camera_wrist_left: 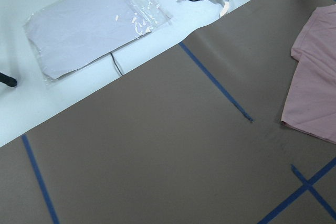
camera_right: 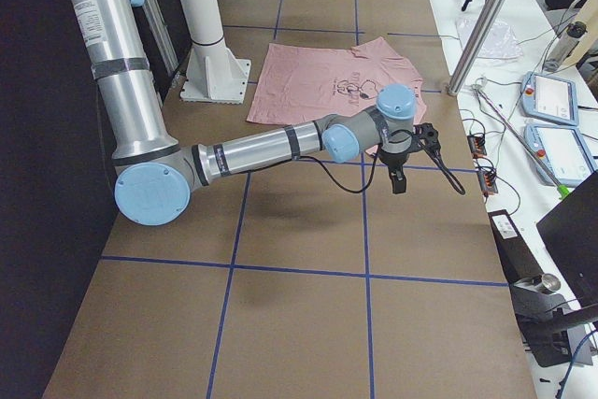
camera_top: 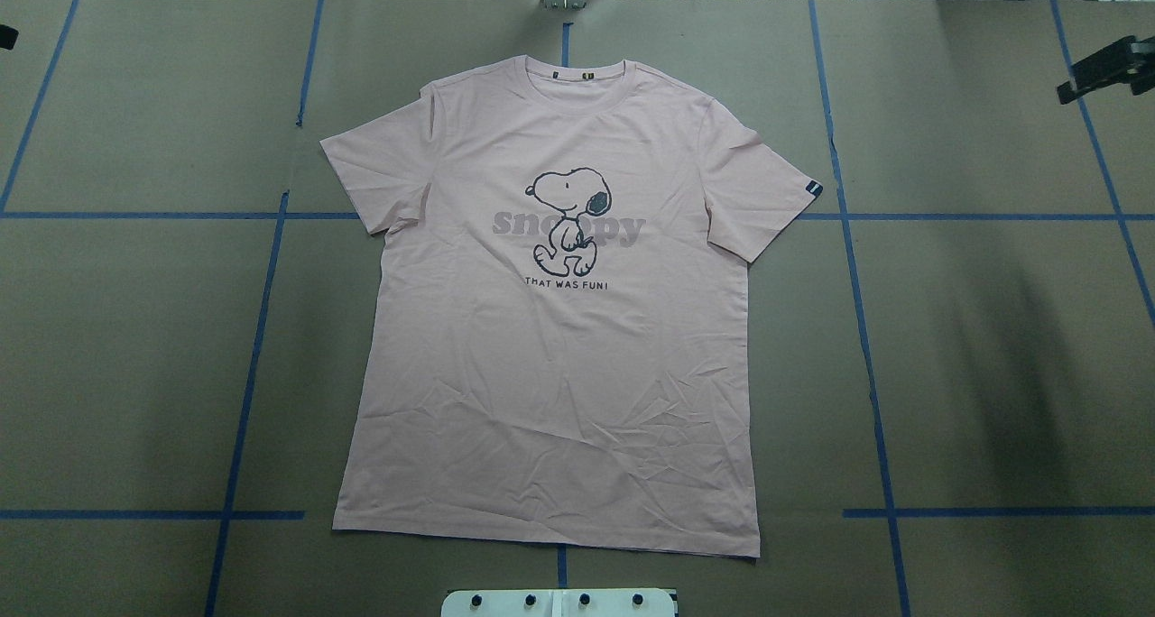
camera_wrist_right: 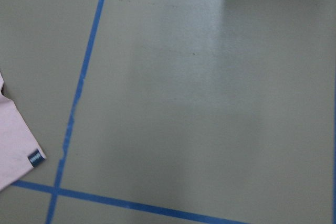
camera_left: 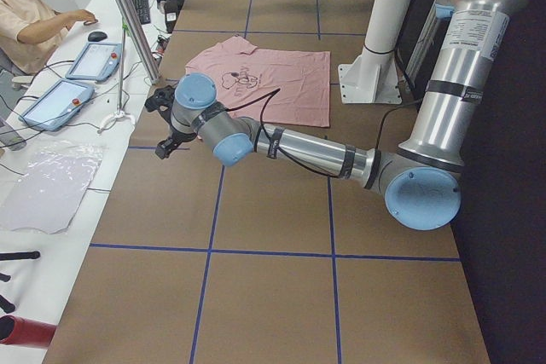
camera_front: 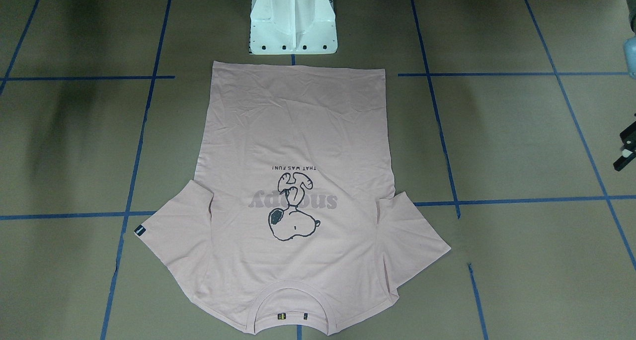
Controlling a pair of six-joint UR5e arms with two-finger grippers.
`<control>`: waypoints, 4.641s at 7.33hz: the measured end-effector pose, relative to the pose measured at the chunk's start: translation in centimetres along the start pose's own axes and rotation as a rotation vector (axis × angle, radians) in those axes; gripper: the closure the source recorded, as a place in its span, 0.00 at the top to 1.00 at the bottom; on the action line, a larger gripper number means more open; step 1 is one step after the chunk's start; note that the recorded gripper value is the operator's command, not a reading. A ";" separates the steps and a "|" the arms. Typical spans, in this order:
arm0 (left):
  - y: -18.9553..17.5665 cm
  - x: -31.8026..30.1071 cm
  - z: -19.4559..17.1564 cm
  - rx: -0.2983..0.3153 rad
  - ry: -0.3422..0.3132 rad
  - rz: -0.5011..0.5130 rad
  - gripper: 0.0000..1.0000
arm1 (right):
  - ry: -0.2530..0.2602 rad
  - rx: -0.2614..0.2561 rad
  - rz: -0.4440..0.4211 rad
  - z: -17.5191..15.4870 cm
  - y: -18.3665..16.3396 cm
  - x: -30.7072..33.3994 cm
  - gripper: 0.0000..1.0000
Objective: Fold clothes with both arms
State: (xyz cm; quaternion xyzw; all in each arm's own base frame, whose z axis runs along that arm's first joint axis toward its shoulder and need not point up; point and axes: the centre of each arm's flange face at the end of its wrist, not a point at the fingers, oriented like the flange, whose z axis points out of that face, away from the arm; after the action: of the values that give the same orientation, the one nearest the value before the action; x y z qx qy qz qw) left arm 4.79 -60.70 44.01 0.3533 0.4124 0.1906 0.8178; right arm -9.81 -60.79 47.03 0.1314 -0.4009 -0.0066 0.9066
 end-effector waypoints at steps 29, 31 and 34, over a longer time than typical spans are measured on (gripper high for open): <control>0.7 2.5 2.5 0.011 0.047 0.049 1.00 | 0.240 0.188 0.425 16.3 -0.7 -42.3 0.00; 0.7 2.6 2.5 0.011 0.047 0.048 1.00 | 0.267 0.226 0.438 18.4 -1.5 -44.1 0.99; 0.9 2.6 2.4 0.010 0.046 0.046 1.00 | 0.250 0.241 0.418 18.7 -1.4 -46.0 1.00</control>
State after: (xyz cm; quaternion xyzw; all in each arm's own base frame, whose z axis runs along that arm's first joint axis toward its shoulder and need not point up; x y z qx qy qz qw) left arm 8.24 -59.55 44.32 0.3623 0.4240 0.2154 0.8016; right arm -54.53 -61.06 25.35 0.1524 -0.3019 0.2448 0.9087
